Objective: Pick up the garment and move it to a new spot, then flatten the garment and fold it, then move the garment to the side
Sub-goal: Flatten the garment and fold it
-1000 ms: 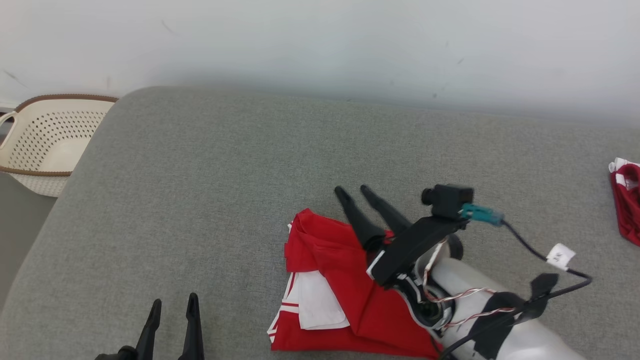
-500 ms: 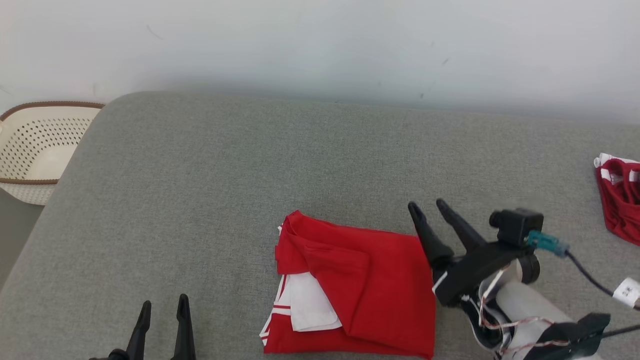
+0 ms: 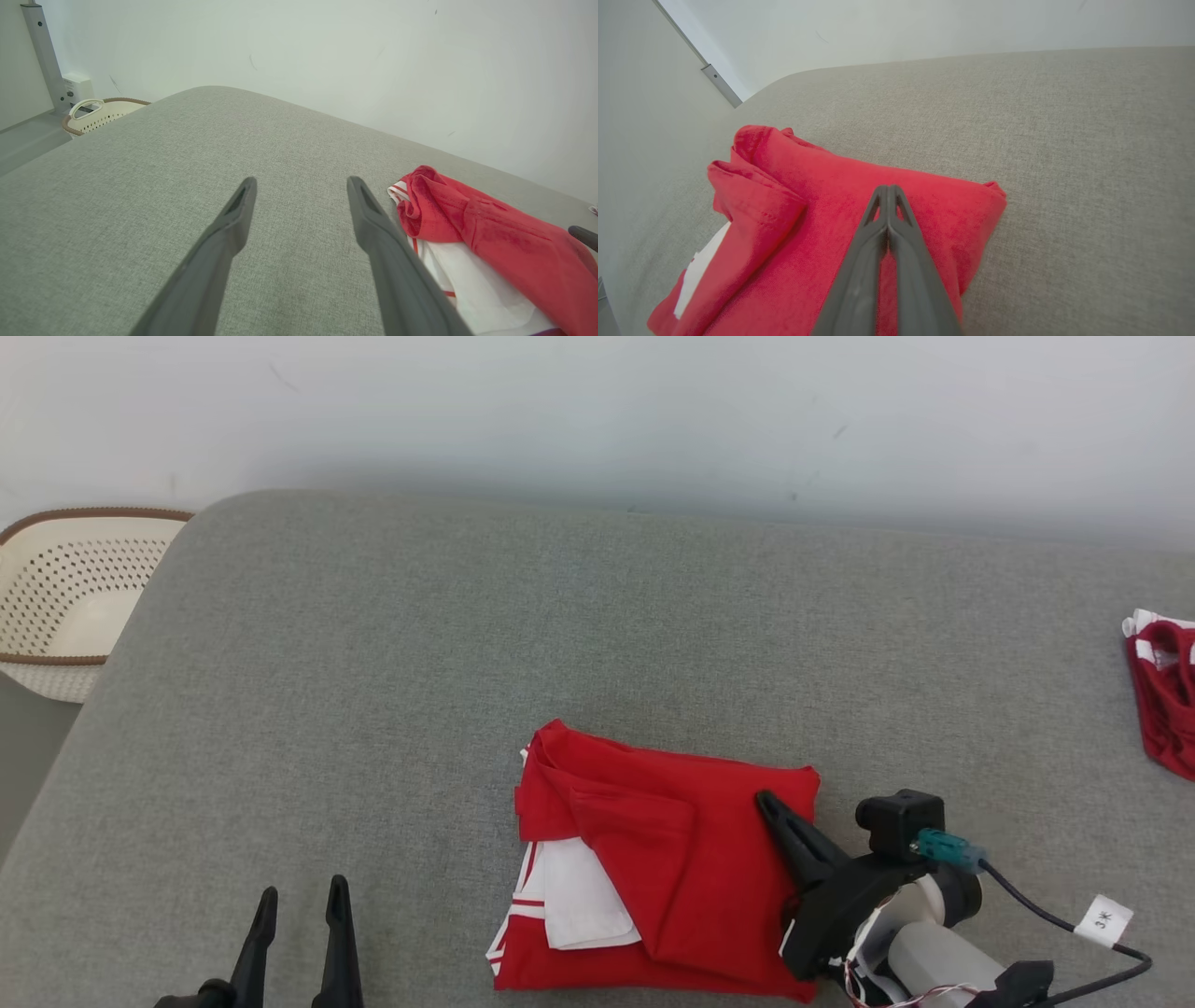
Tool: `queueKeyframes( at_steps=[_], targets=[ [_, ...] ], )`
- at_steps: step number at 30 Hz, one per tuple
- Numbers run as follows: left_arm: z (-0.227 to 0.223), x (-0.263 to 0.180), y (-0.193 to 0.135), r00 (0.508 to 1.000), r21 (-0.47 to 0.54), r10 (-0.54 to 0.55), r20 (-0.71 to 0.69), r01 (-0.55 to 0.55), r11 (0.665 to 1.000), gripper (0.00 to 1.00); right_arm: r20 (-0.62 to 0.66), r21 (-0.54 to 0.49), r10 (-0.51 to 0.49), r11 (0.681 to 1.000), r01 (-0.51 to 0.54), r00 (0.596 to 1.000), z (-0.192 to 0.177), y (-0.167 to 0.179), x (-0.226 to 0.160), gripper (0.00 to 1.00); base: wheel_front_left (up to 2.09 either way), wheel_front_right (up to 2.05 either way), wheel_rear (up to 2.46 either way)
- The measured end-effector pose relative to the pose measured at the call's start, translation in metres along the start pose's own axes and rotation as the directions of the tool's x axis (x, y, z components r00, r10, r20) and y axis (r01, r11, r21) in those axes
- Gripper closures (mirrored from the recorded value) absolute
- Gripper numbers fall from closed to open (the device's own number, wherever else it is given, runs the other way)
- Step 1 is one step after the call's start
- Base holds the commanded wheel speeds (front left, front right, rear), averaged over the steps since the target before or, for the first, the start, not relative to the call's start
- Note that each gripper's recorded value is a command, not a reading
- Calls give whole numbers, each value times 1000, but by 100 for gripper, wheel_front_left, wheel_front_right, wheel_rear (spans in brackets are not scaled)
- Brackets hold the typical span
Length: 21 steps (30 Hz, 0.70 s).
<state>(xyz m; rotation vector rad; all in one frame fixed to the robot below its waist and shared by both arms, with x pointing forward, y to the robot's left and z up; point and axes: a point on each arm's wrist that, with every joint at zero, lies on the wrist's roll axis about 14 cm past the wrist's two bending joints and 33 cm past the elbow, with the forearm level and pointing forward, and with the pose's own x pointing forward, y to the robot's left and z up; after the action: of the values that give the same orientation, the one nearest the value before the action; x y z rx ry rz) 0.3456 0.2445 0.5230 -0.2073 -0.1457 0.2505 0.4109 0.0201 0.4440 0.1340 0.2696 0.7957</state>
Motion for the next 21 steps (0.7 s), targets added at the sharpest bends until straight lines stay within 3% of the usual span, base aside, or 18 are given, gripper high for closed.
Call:
queueKeyframes(
  at_steps=[8,21],
  targets=[
    [-1,0,7,1000,12,26,-3,-26,1000,0,-56,-6,28,1000,-29,998,-21,13,12,100,0,0,0],
    [1,0,12,999,19,41,-1,-41,999,0,-53,28,167,986,-166,984,-25,73,30,100,0,0,0]
  ],
)
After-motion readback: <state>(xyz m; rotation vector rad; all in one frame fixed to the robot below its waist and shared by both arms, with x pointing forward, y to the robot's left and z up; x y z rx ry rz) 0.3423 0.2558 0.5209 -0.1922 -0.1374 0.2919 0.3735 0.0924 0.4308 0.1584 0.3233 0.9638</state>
